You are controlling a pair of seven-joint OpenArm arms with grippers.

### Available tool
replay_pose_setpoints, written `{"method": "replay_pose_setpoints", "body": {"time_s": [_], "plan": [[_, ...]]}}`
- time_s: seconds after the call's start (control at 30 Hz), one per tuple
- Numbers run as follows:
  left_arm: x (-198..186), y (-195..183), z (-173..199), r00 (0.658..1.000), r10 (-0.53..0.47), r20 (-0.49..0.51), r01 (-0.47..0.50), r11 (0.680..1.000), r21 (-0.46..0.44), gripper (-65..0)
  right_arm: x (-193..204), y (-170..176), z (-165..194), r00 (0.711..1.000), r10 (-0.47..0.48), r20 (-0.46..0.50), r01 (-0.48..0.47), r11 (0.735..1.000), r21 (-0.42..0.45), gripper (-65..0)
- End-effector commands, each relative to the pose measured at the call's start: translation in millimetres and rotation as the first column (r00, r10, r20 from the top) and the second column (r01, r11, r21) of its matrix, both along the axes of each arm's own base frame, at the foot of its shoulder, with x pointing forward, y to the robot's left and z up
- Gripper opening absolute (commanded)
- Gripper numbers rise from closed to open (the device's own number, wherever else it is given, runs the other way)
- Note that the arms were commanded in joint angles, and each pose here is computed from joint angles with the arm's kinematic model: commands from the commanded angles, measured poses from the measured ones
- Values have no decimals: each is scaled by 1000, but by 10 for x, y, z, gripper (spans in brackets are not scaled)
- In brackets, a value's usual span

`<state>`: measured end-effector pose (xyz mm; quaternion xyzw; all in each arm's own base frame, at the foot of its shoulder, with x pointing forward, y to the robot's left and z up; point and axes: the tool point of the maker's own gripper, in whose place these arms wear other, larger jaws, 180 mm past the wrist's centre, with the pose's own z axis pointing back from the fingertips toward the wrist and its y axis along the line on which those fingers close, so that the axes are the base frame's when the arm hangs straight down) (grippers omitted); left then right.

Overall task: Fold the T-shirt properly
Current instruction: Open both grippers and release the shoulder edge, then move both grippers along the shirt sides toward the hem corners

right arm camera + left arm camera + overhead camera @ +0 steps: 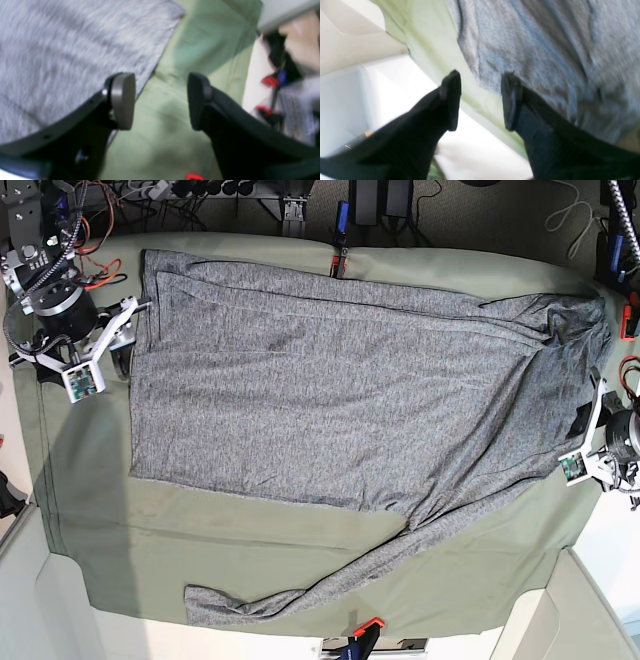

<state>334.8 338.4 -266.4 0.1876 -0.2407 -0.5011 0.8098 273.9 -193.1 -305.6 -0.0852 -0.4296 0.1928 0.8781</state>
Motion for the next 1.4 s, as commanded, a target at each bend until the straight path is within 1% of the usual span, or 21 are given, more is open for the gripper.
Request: {"method": "replay_pose_setpoints", "body": {"time_s": [0.0,0.07,0.13,0.23,0.3,0.37,0.47,0.6,0.67,0.77,0.83,0.87,0.9,1.0,1.1,1.17,1.2,1.3,1.37], "plan": [[161,145,192,996,57,64,-57,998,-5,-359,96,-65,152,997,-40,68,37,999,34,-315],[314,166,144,990,124,75,-118,990,-72,-359,143,-147,203,988,-122,92,111,987,120,-315],[448,172,92,980,185,73,-175,976,-130,-359,175,-224,201,976,-193,102,173,969,174,-315],[592,182,-11,963,263,49,-250,950,-188,-359,208,-364,74,945,-316,87,289,928,235,-315],[666,194,-78,953,299,38,-284,934,-216,-359,251,-390,-46,928,-368,66,340,903,262,-315],[713,205,-157,943,331,21,-317,917,-242,-359,311,-382,-154,907,-418,43,388,872,299,-315],[729,205,-307,928,372,-19,-362,890,-277,-359,417,-320,-280,881,-473,14,440,830,345,-315],[726,199,-494,911,408,-59,-406,865,-296,-359,609,-247,-413,862,-506,-29,475,787,394,-315],[721,206,-561,904,420,-72,-422,856,-300,-359,703,-312,-456,843,-536,-40,502,759,415,-315],[725,256,-631,891,447,-80,-447,836,-317,-359,812,-485,-489,808,-586,-61,546,707,450,-315],[739,314,-655,877,473,-80,-471,816,-336,-359,881,-560,-498,798,-598,-75,554,678,483,-315],[744,343,-667,869,489,-82,-485,803,-346,-359,920,-566,-510,799,-595,-86,550,667,502,-315],[752,376,-673,859,505,-83,-499,790,-357,-359,952,-558,-538,804,-587,-97,545,661,515,-315],[799,436,-672,835,545,-79,-526,748,-406,-355,1030,-498,-646,816,-564,-127,537,660,525,-315],[889,454,-627,822,568,-52,-521,710,-473,-299,1120,-417,-694,824,-549,-138,527,654,543,-315],[946,460,-604,814,580,-33,-511,688,-515,-284,1179,-389,-700,826,-545,-144,525,650,550,-315],[961,464,-605,811,585,-28,-509,680,-527,-284,1200,-389,-700,826,-545,-145,526,650,548,-315],[956,505,-642,805,592,-21,-513,679,-525,-284,1213,-397,-730,824,-549,-143,528,651,545,-315],[946,573,-662,791,612,-14,-525,666,-530,-284,1203,-389,-788,822,-549,-153,534,647,544,-315]]}}
